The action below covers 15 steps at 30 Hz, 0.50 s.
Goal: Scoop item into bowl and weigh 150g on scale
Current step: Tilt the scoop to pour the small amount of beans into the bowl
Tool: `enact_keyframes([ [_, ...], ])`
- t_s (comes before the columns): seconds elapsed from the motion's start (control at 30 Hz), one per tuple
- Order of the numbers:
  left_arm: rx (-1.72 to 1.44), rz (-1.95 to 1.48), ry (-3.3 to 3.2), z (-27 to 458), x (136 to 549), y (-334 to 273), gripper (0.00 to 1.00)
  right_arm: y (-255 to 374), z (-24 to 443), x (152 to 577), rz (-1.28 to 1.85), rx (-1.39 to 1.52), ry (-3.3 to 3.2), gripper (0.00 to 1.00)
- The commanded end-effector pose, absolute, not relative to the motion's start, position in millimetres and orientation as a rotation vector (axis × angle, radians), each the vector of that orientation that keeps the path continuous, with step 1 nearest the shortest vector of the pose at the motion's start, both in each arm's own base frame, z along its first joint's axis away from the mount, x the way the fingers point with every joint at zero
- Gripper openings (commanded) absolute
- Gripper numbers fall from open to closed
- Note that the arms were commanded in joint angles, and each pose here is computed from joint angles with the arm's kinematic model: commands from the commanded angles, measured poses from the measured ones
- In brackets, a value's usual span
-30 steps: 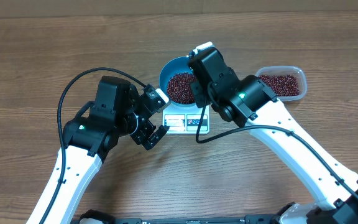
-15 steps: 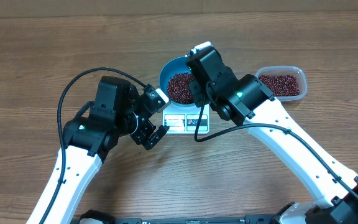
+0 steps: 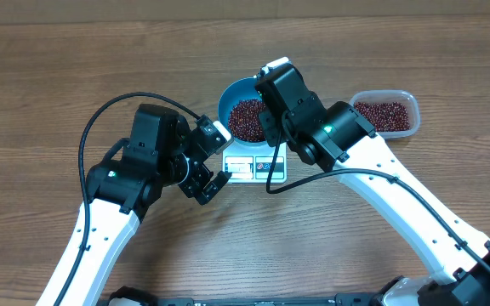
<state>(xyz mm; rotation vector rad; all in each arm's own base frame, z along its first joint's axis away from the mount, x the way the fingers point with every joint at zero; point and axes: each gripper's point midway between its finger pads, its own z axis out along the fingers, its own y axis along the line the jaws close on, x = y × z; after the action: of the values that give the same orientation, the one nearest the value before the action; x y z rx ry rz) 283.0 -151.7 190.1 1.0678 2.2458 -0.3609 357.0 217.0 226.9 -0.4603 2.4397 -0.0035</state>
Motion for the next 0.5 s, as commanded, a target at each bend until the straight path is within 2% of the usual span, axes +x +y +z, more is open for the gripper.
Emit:
enact_keyframes([
  [0.0, 1.056, -0.368, 2.263, 186.8, 280.7, -152.2, 1.0, 217.4, 228.9, 358.3, -0.013, -0.455, 2.43, 0.04],
  [0.47, 1.056, -0.368, 2.263, 186.8, 280.7, -152.2, 1.0, 217.4, 228.9, 358.3, -0.016, -0.459, 2.429, 0.04],
])
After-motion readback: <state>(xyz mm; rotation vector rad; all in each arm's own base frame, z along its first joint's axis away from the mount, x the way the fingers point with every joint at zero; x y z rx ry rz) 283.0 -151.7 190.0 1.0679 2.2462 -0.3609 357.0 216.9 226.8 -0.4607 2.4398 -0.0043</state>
